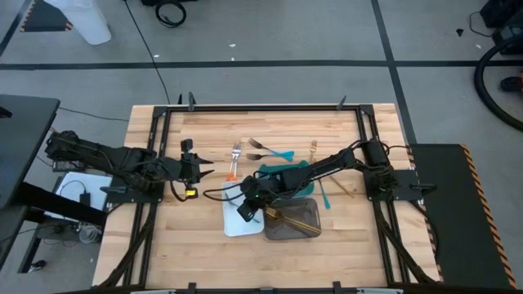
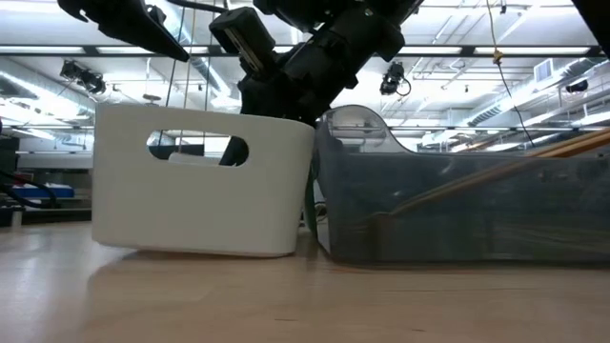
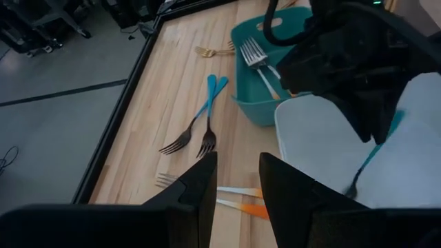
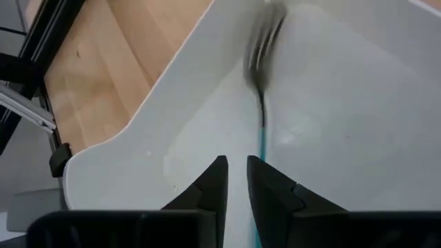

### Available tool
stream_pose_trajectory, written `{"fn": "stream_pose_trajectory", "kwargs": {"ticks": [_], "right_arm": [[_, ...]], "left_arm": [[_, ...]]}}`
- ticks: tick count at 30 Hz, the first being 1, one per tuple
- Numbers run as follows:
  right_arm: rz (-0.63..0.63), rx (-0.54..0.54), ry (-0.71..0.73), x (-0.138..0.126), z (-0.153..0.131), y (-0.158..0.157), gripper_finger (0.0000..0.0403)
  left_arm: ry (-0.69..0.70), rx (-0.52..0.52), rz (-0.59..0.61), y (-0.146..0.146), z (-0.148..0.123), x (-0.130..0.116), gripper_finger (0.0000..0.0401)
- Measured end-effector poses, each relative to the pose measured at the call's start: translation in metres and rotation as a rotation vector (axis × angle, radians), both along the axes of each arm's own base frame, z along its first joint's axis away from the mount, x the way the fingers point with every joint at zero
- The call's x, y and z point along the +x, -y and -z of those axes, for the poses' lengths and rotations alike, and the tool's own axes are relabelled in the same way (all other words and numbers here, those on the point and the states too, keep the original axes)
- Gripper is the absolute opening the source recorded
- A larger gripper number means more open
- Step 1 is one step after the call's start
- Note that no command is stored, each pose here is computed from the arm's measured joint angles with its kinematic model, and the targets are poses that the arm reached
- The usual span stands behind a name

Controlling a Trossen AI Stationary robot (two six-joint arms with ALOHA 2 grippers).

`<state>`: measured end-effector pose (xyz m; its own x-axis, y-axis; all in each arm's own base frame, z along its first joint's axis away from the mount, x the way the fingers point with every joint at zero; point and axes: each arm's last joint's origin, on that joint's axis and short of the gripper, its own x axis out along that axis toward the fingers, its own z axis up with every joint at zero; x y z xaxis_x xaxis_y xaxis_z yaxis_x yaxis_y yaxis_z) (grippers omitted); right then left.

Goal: Sort silverware by color (type)
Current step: Put the blue fork into the white bin, then put the gold fork into the black bin

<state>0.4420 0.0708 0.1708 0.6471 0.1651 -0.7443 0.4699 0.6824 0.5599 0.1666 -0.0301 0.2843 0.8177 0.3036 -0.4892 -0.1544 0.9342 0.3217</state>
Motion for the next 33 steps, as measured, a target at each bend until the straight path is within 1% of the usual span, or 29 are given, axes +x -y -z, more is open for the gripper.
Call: {"fn": "stream_pose_trajectory", "kwargs": {"ticks": [3,8,13,16,18,20,25,27,33], "right_arm": [[0.001,0.002,0.004,0.000,0.000,0.001,0.0078],[-0.004,0.016,0.056,0.004,-0.006,0.006,0.0086],[-0.020,0.006,0.090,0.002,-0.020,0.013,0.0084],[-0.049,-0.017,0.119,-0.002,-0.036,0.020,0.0084],[-0.065,-0.058,0.144,-0.008,-0.051,0.027,0.0084],[-0.058,-0.124,0.148,-0.014,-0.064,0.036,0.0084],[-0.055,-0.261,0.124,-0.028,-0.083,0.055,0.0083],[-0.073,-0.301,0.105,-0.033,-0.088,0.063,0.0083],[-0.134,-0.431,0.002,-0.042,-0.083,0.086,0.0083]], "left_arm": [[0.001,-0.003,0.008,0.002,0.000,0.000,0.0118],[0.001,-0.003,0.012,0.002,0.000,0.000,0.0118],[-0.003,-0.002,0.012,0.002,0.000,-0.001,0.0118],[-0.007,-0.001,0.011,0.002,0.001,-0.001,0.0118],[-0.006,0.003,0.012,0.002,0.000,-0.001,0.0118],[-0.005,0.008,0.006,0.002,0.000,-0.001,0.0118],[-0.003,0.017,-0.005,0.001,0.000,-0.001,0.0118],[-0.005,0.017,-0.005,0.001,0.000,-0.001,0.0118],[-0.004,0.012,-0.008,0.001,0.000,-0.001,0.0118]]}}
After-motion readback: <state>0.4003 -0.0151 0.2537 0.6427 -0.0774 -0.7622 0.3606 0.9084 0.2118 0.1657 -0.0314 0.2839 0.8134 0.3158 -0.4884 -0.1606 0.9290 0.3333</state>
